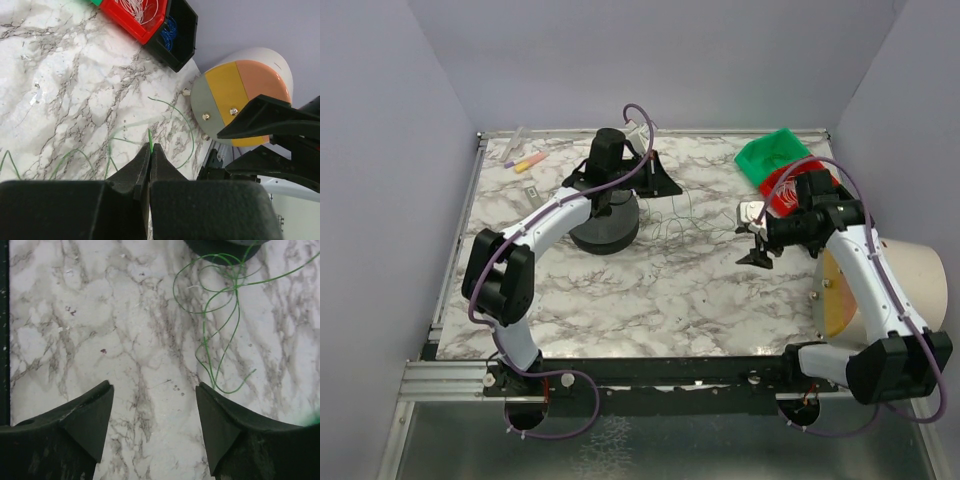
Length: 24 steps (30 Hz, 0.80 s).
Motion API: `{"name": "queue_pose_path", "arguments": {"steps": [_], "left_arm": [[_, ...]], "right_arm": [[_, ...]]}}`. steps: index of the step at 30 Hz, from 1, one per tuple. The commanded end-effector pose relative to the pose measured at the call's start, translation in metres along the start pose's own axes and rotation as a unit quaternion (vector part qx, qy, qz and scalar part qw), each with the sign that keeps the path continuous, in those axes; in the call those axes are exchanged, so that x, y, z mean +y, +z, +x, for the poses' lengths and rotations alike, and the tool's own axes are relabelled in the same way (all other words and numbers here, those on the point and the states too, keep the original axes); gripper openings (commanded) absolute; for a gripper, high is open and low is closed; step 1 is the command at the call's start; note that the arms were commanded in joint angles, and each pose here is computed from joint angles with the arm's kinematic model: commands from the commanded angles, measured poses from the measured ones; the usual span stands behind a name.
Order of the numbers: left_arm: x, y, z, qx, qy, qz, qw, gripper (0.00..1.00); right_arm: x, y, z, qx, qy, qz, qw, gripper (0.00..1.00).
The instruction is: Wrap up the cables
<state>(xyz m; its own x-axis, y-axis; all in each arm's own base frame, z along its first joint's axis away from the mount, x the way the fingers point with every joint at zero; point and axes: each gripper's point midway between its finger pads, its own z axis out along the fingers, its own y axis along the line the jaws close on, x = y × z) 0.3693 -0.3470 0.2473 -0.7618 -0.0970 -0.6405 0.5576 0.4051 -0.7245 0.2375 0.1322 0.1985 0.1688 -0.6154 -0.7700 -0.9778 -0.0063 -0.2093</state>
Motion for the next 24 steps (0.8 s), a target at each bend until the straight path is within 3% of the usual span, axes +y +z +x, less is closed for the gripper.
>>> {"name": "queue_pose_path", "arguments": {"steps": [1,3,8,18,20,21,22,23,24], "left_arm": [[0.0,0.002,-0.019,-0.025,0.003,-0.007,1.0,0.0],[0.0,0.002,-0.019,-0.027,0.003,-0.007,1.0,0.0],[0.0,0.002,-0.019,-0.028,0.002,-0.008,1.0,0.0],[-0.002,0.001,-0.018,-0.029,0.003,-0.003,1.0,0.0],[-0.001,0.001,-0.018,-0.03,0.002,-0.003,1.0,0.0],[-0.001,0.001,-0.018,-0.031,0.003,-0.003,1.0,0.0],[-0.001,0.001,-0.019,-0.032,0.003,-0.003,0.999,0.0],[-0.001,0.002,-0.019,-0.032,0.003,-0.004,0.999,0.0],[-0.001,0.002,-0.02,-0.032,0.004,-0.003,0.999,0.0]], "right_arm": [[-0.049,-0.007,-0.031,-0.058,0.008,0.139,0.989,0.73],[-0.065,-0.009,-0.033,-0.068,0.003,0.193,0.979,0.77],[-0.056,0.025,-0.029,-0.052,-0.018,0.153,0.987,0.78],[-0.092,0.059,-0.005,0.002,-0.024,0.225,0.974,0.75],[-0.088,0.067,-0.001,0.006,-0.025,0.199,0.98,0.57],[-0.083,0.072,0.001,0.006,-0.02,0.179,0.984,0.3],[-0.081,0.076,0.002,0.007,-0.014,0.163,0.986,0.1],[-0.077,0.079,0.003,0.007,-0.007,0.147,0.989,0.02],[-0.075,0.081,0.003,0.008,-0.004,0.136,0.991,0.01]]}}
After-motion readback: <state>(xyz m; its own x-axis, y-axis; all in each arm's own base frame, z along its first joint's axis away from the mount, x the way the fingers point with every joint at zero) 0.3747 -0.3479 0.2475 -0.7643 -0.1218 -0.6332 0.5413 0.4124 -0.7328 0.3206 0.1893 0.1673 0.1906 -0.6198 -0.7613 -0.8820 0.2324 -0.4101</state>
